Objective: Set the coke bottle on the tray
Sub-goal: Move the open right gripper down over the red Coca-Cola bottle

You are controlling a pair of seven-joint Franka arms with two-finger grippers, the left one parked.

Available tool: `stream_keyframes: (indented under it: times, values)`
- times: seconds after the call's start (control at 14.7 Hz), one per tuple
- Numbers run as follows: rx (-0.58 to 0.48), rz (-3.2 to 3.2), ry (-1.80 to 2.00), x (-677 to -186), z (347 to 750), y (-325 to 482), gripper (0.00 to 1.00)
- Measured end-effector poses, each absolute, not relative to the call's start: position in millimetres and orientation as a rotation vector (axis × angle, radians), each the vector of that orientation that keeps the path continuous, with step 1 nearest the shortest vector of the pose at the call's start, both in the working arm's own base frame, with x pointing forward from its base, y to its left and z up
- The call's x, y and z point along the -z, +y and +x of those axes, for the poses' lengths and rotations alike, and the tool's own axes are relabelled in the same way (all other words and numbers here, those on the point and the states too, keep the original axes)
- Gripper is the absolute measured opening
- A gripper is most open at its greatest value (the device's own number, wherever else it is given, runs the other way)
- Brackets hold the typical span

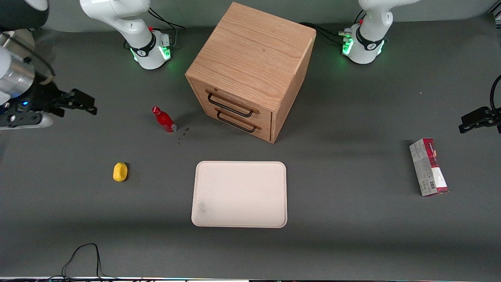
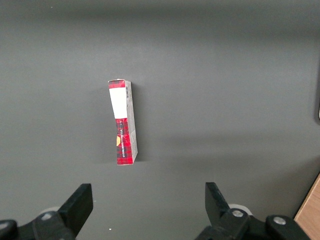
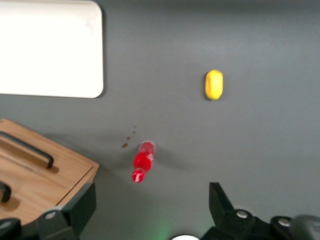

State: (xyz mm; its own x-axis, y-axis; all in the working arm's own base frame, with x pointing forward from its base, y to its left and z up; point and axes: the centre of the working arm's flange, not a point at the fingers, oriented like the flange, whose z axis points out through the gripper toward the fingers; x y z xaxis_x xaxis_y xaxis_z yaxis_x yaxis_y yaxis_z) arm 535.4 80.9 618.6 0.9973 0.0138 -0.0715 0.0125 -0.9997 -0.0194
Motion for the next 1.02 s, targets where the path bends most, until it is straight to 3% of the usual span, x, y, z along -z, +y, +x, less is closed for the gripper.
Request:
stream_keyframes:
  times: [0.48,1.02]
  values:
    - [-0.044,-3.116,-0.002,-599,458,140,1.0]
    - [-0.086,-3.125,-0.027,-571,409,132,1.0]
